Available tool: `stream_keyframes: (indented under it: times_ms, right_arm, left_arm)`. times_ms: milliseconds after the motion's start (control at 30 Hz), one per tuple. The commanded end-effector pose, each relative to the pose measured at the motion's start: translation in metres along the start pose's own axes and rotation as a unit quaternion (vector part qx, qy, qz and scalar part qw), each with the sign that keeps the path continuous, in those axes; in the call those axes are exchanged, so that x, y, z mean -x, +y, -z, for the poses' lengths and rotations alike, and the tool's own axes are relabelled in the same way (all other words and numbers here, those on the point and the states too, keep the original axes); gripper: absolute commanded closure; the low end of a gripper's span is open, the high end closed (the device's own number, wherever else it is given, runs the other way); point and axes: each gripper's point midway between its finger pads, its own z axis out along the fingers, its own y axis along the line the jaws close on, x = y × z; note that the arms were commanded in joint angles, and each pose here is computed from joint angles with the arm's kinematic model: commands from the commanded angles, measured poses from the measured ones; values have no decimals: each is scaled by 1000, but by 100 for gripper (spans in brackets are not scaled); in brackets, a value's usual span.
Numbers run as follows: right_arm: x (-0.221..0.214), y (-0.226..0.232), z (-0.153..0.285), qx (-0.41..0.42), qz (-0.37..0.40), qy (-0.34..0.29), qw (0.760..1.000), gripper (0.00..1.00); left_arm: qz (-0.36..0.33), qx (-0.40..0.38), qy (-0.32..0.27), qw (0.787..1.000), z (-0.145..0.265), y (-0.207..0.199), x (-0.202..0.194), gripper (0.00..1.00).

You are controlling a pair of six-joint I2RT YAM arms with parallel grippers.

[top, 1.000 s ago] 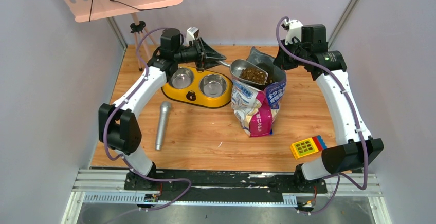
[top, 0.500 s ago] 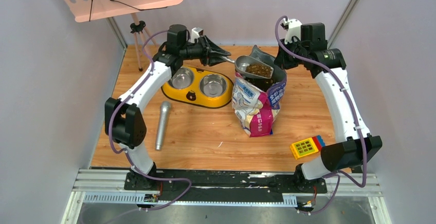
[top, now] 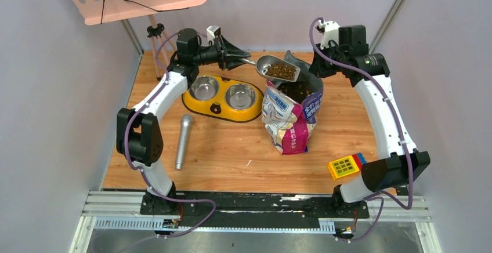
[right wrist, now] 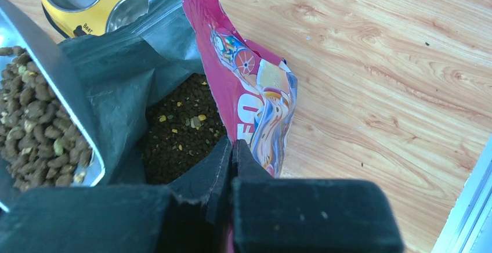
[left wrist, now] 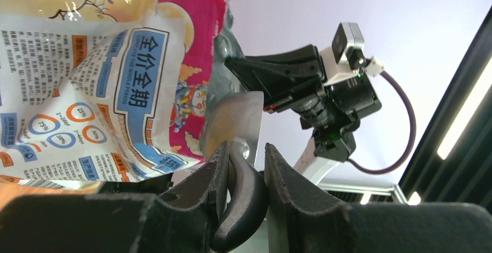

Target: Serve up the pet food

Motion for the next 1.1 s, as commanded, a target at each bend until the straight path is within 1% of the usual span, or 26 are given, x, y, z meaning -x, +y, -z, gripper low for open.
stream_keyframes:
  times_ms: [0,233,467,600,800,900,933,967,1067]
  right_arm:
    - [4,-4,1,-6,6,0,1000,100]
    - [4,-3,-1,-1,7,0,1000,100]
    - [9,-2,-2,0,4,-3,1000,100]
    - [12,-3,-1,0,5,-5,1000,100]
    - [10,-1,-3,7,2,-2,1000,100]
    - [9,1,-4,12,-1,-1,1000,100]
    - [8,1,-4,12,-1,-1,1000,100]
    - [7,2,-4,13,-2,0,1000,100]
    - [6,3,-5,16,-1,0,1000,100]
  left_arm:
    - [-76,-50,25,996,12,-44,-21,100]
    - [-58,-24,9,998,21,-39,-27,100]
    - [-72,-23,-10,997,41,-59,-36,100]
    - [-66,-13,-45,997,64,-55,-20,100]
    - [-33,19,-108,993,105,-30,4,100]
    - [-16,29,-131,991,120,-15,9,100]
    - [-14,29,-153,988,134,-13,17,100]
    - [-3,33,-162,986,139,-3,20,100]
    - [11,35,-209,977,171,11,35,100]
